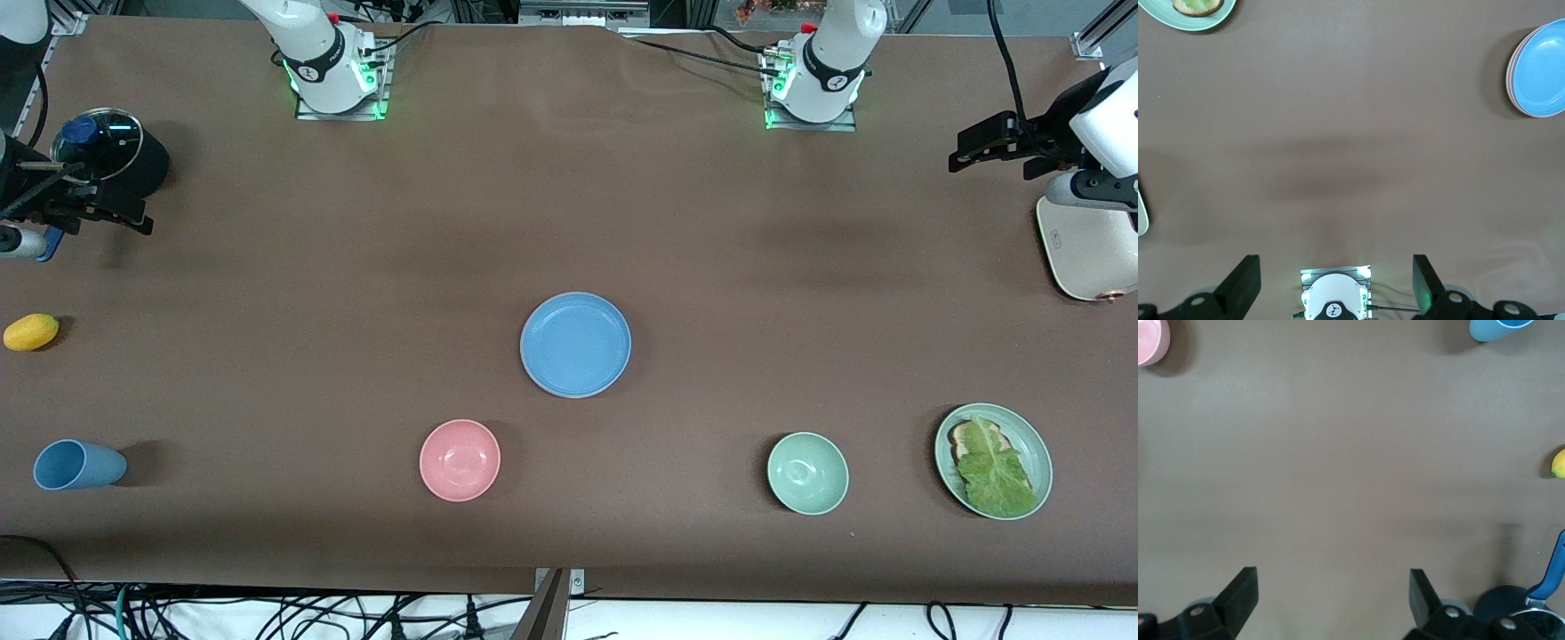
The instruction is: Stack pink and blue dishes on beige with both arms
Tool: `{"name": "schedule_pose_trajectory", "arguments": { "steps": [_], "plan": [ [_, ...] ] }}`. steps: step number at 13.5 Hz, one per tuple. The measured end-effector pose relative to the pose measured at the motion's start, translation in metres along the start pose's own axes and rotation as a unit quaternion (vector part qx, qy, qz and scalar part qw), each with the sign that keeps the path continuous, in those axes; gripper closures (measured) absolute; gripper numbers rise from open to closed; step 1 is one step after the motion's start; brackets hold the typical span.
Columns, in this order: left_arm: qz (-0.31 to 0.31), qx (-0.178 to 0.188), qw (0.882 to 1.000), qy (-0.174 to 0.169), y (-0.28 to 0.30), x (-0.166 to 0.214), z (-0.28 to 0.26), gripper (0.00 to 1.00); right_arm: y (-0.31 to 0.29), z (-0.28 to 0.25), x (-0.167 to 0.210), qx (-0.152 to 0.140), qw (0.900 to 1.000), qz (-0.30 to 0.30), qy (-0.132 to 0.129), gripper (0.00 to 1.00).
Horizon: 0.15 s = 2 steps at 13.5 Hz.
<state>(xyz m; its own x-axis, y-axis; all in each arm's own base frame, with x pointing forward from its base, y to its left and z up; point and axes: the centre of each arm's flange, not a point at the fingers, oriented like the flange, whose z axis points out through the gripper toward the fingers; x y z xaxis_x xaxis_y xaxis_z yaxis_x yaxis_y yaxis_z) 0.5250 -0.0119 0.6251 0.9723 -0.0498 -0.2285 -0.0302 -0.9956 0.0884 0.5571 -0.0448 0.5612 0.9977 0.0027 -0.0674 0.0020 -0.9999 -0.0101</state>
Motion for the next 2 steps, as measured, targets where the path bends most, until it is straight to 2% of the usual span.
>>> {"name": "schedule_pose_trajectory", "arguments": {
  "steps": [2],
  "plan": [
    [0.000,0.000,1.000,0.000,0.0000,0.0000,0.0000,0.00,0.0000,-0.0002,0.0000,0.000,1.000,0.000,0.000,0.00]
  ]
}}
